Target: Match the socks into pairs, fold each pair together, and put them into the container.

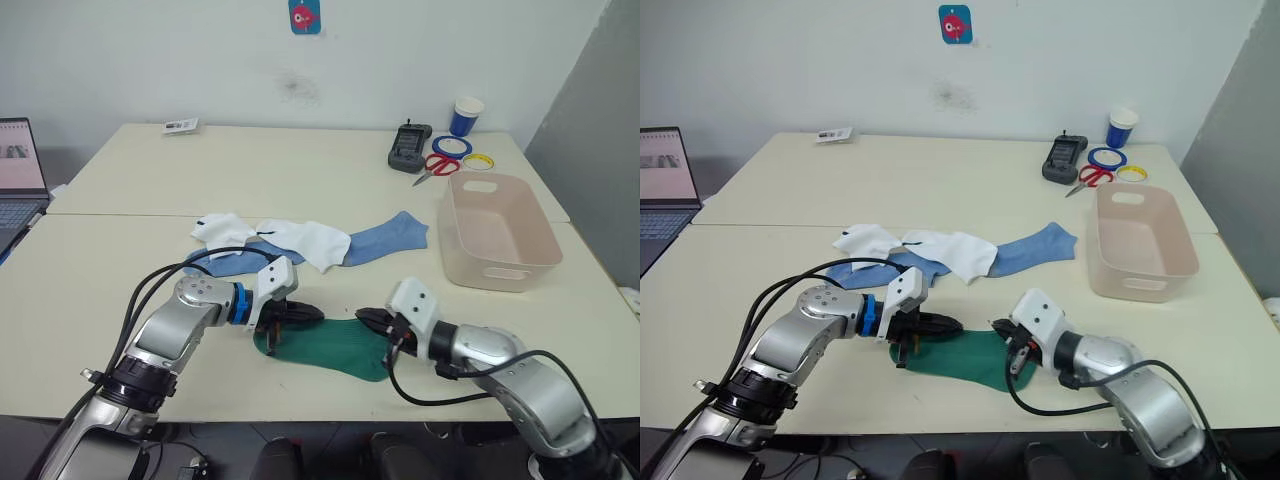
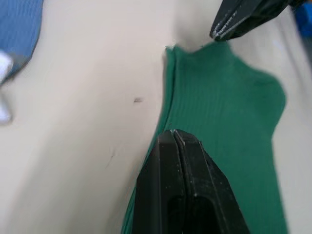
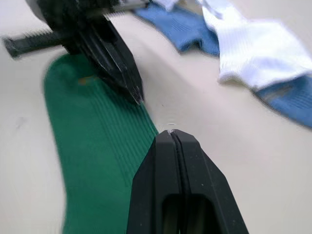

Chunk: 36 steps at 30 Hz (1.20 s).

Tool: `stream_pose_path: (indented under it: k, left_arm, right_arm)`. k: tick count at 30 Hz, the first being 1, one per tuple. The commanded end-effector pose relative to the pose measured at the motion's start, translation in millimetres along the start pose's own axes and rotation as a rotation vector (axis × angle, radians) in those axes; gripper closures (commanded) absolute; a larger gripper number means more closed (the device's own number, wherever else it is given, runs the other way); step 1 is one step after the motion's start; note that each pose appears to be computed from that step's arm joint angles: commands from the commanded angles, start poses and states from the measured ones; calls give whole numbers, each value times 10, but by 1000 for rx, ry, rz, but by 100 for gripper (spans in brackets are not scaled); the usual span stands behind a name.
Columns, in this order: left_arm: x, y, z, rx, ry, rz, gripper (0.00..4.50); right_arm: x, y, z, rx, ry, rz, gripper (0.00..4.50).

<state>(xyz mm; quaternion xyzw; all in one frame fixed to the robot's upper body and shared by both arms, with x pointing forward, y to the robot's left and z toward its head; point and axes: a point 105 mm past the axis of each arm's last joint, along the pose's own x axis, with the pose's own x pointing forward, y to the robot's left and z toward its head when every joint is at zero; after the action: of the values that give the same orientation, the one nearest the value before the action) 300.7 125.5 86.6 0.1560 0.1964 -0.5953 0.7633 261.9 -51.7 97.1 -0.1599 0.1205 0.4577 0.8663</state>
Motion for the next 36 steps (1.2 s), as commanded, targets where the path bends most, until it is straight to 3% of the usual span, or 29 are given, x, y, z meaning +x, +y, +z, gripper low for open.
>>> stream_pose_path:
  k: [1,8,11,14,16,20,22,27,30,36]
  left_arm:
    - [-12,24,-88,21,29,27,450]
    - [-30,84,-178,29,38,75,450]
    - [-63,118,-42,47,-30,80,450]
    - [-96,74,188,123,-98,30,450]
    - [-121,11,254,229,-79,-24,450]
    - [-124,-70,292,235,-69,-103,450]
    - [-119,-132,157,245,3,-161,450]
    - [-19,16,-85,274,97,-113,450]
    - [18,16,-180,264,121,-126,450]
    - [-12,-55,-286,264,147,-158,450]
  right_arm:
    - [83,-13,-80,-27,36,-26,448]
    - [-87,-239,-324,-29,126,-153,448]
    - [-211,-307,-252,-33,83,-195,448]
    - [-327,-204,-60,9,-25,-174,448]
    - [-389,-142,19,39,-66,-171,448]
    - [-478,-77,45,57,-77,-195,448]
    - [-503,-56,38,84,-80,-211,448]
    - [-526,-64,-70,125,-54,-279,448]
    - [-538,-69,-156,189,-48,-314,393]
    - [-487,59,-406,304,6,-334,183]
